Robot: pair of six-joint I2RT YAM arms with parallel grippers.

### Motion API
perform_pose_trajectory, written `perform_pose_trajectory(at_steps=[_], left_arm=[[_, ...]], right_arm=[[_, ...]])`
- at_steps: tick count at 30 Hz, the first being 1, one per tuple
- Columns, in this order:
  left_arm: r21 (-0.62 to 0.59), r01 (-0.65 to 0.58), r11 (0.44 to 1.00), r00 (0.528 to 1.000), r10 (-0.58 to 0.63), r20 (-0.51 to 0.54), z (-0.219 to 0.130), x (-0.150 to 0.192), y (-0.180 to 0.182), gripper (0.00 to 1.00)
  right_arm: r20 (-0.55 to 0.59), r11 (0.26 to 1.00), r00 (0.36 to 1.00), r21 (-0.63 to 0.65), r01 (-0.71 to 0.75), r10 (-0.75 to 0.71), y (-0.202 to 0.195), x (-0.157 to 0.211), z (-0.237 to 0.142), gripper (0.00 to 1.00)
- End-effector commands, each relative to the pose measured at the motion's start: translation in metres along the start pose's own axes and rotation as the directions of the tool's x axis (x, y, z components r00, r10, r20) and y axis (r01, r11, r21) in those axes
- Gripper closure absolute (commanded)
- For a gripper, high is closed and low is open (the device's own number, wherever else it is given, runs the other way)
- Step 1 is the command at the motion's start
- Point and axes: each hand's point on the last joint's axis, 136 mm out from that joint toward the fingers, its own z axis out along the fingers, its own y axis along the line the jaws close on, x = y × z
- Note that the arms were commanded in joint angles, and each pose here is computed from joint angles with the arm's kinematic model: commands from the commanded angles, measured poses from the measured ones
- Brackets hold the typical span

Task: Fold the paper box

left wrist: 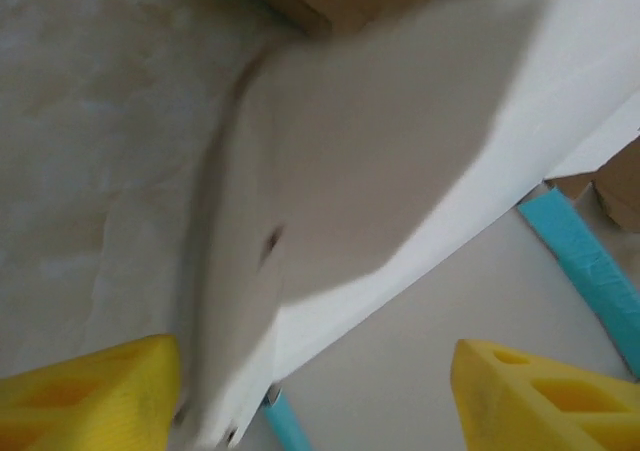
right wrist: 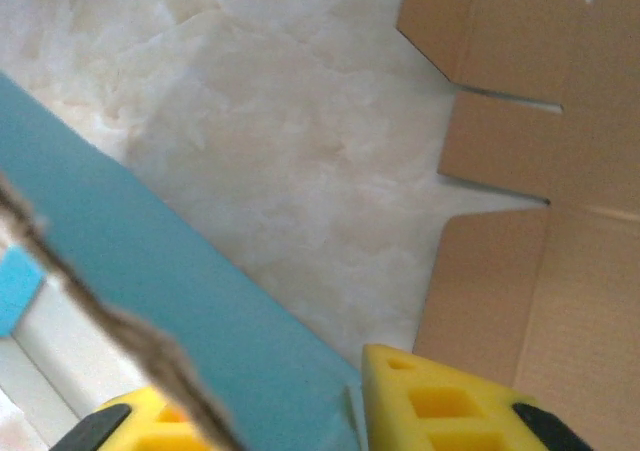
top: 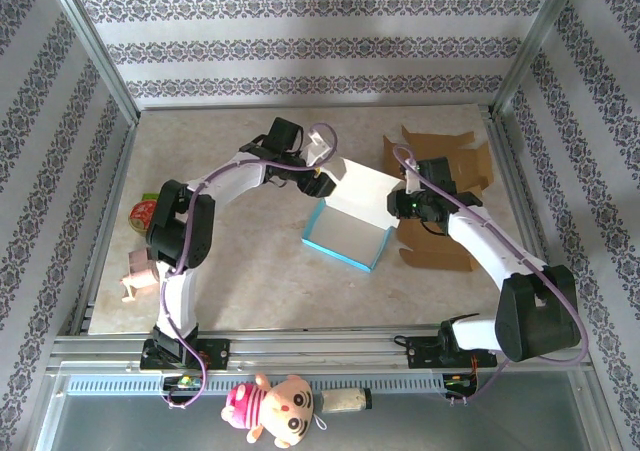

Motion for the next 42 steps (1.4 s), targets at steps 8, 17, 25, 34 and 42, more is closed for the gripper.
perform_pose_trajectory(at_steps=[8, 17, 25, 34, 42], left_arm=[[-0.075, -0.013, 0.997, 1.000, 0.014, 0.012, -0.012, -0.006, 0.009, 0.65], [-0.378, 0.063, 0.924, 0.995, -0.028, 0.096, -0.051, 0.002, 0.032, 0.76], [-0.524, 0.217, 0.824, 0.973, -0.137, 0.187, -0.077, 0.016, 0.045, 0.60], [-0.475, 0.594, 0.650, 0.805, -0.478, 0.352, -0.105, 0.044, 0.022, 0.44], [-0.591, 0.702, 0.398, 0.653, -0.691, 0.310, -0.101, 0.106, -0.019, 0.54]], right_arm=[[0.089, 0.987, 0.983, 0.022, 0.159, -0.160, 0.017, -0.042, 0.000, 0.85], [0.228, 0.907, 0.885, -0.014, 0.421, -0.407, 0.059, -0.093, 0.025, 0.92], [0.273, 0.865, 0.832, 0.002, 0.502, -0.484, 0.073, -0.116, 0.052, 0.83], [0.290, 0.955, 0.915, -0.013, 0.296, -0.280, 0.059, -0.118, 0.025, 0.46], [0.129, 0.998, 0.990, 0.025, -0.063, 0.060, 0.024, -0.037, 0.009, 0.43]])
